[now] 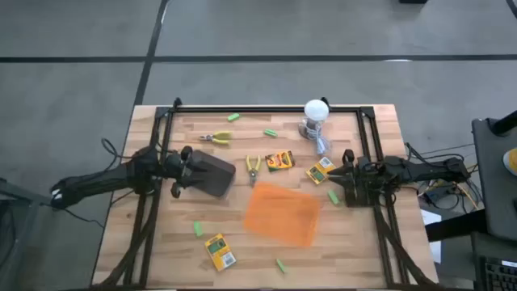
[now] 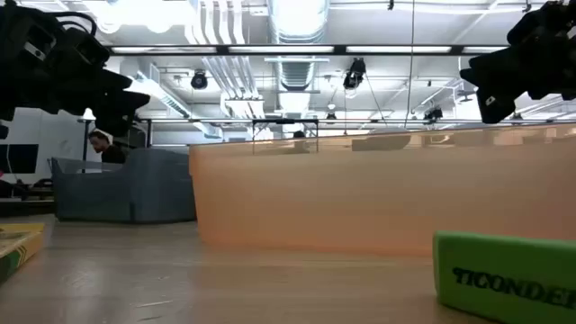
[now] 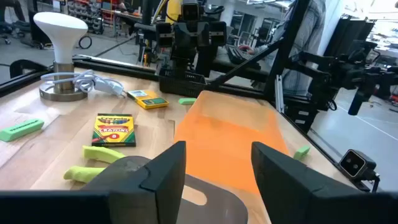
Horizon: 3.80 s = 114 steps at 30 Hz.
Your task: Pick & Place School Supplies
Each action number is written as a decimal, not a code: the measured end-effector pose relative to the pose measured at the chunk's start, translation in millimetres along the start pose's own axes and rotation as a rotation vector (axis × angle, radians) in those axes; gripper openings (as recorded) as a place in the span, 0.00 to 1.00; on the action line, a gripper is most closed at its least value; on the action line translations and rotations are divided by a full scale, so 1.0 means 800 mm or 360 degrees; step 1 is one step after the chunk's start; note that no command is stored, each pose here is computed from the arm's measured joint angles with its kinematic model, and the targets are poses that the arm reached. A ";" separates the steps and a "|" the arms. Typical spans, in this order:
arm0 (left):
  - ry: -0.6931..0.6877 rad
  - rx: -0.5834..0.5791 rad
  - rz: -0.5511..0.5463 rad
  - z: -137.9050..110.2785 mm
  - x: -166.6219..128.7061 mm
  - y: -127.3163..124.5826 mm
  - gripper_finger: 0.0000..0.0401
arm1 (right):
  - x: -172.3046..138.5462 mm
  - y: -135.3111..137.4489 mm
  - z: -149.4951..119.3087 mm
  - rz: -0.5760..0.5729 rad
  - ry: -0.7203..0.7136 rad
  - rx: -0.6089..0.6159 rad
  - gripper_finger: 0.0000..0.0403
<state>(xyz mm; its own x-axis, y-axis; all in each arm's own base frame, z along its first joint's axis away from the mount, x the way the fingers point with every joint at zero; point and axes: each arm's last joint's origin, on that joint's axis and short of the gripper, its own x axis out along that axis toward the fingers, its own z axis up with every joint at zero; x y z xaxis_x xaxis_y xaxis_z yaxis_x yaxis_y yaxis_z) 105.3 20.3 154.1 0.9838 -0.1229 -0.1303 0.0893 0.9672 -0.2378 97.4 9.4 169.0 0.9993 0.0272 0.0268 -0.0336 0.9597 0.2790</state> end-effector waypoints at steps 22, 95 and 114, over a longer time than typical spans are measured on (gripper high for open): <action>0.0000 0.0000 -0.0001 0.000 0.000 0.000 0.47 | 0.000 0.000 0.000 0.0000 -0.0001 0.0000 0.23; -0.0032 -0.0001 0.0013 0.002 0.000 0.000 0.47 | 0.000 0.000 0.000 -0.0001 0.0000 0.0000 0.23; -0.0075 -0.0252 -0.0005 0.030 -0.005 -0.007 0.47 | 0.000 0.000 0.000 0.0000 0.0000 0.0000 0.23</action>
<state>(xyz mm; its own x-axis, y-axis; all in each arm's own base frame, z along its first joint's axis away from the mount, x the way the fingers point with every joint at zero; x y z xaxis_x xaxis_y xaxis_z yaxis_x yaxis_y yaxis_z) 104.4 20.3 178.8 0.9901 -0.1117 -0.0848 0.0705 0.9192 -0.3875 97.4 9.4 169.1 0.9993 0.0270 0.0268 -0.0334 0.9597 0.2790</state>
